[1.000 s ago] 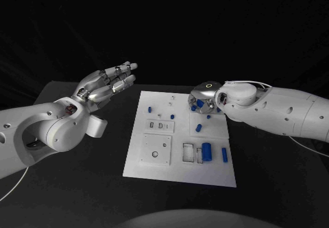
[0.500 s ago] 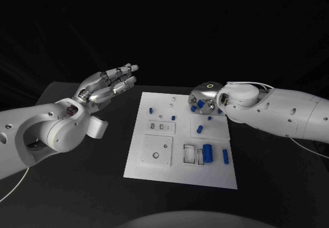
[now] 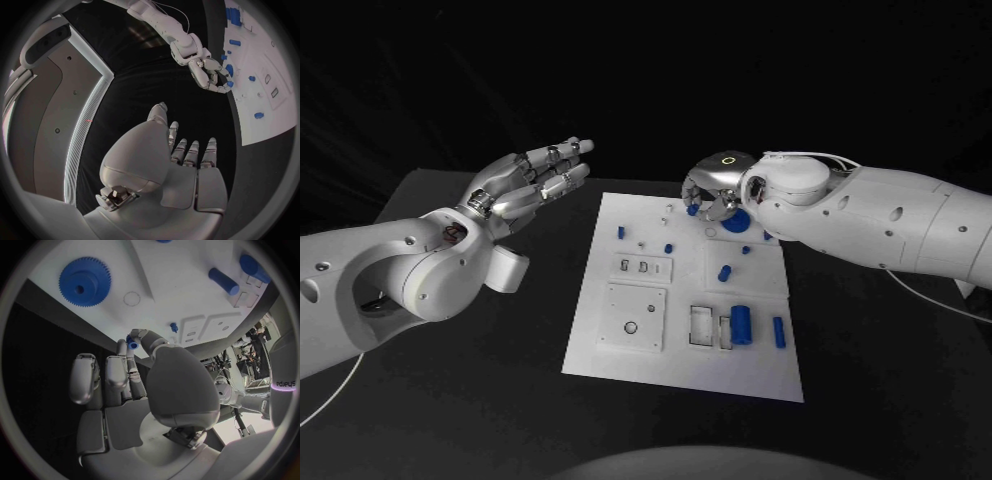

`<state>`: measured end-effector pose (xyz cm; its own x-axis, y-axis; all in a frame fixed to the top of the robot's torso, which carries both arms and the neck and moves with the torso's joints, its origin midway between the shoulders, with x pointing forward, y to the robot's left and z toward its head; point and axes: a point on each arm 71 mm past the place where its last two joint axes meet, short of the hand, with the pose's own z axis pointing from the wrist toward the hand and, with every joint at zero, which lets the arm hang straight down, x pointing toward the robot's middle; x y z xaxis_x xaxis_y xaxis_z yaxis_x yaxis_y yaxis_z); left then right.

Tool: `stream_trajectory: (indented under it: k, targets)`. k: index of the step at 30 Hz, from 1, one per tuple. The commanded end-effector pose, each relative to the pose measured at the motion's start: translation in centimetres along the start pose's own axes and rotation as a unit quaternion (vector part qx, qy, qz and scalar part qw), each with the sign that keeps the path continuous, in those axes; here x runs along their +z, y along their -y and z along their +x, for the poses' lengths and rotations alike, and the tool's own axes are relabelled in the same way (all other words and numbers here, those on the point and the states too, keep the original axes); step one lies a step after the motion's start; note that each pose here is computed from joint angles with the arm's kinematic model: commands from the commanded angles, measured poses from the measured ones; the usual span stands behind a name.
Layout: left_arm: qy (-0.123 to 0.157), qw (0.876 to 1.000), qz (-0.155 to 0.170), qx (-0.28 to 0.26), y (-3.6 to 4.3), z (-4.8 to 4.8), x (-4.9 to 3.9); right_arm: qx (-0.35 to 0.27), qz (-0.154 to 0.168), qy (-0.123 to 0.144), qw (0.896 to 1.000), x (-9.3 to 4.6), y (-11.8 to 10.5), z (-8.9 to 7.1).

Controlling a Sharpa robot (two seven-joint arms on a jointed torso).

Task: Assemble the parts on the task board

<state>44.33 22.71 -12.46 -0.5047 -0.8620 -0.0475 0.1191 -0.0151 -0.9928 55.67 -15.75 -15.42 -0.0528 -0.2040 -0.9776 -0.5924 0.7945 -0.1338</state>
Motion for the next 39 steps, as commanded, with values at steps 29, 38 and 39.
stream_trajectory:
  k: [29, 38, 39]
  targets:
    - [-0.008, 1.000, -0.005, 0.000, -0.01, 0.26, 0.12, 0.018, 0.026, -0.019, 0.999, 3.5, -0.5, -1.1]
    - [-0.010, 1.000, -0.007, 0.000, -0.03, 0.31, 0.12, 0.018, 0.026, -0.030, 0.999, 3.8, -0.7, -0.8]
    - [-0.011, 1.000, -0.007, 0.001, -0.04, 0.32, 0.13, 0.018, 0.025, -0.031, 0.999, 3.8, -0.7, -0.8]
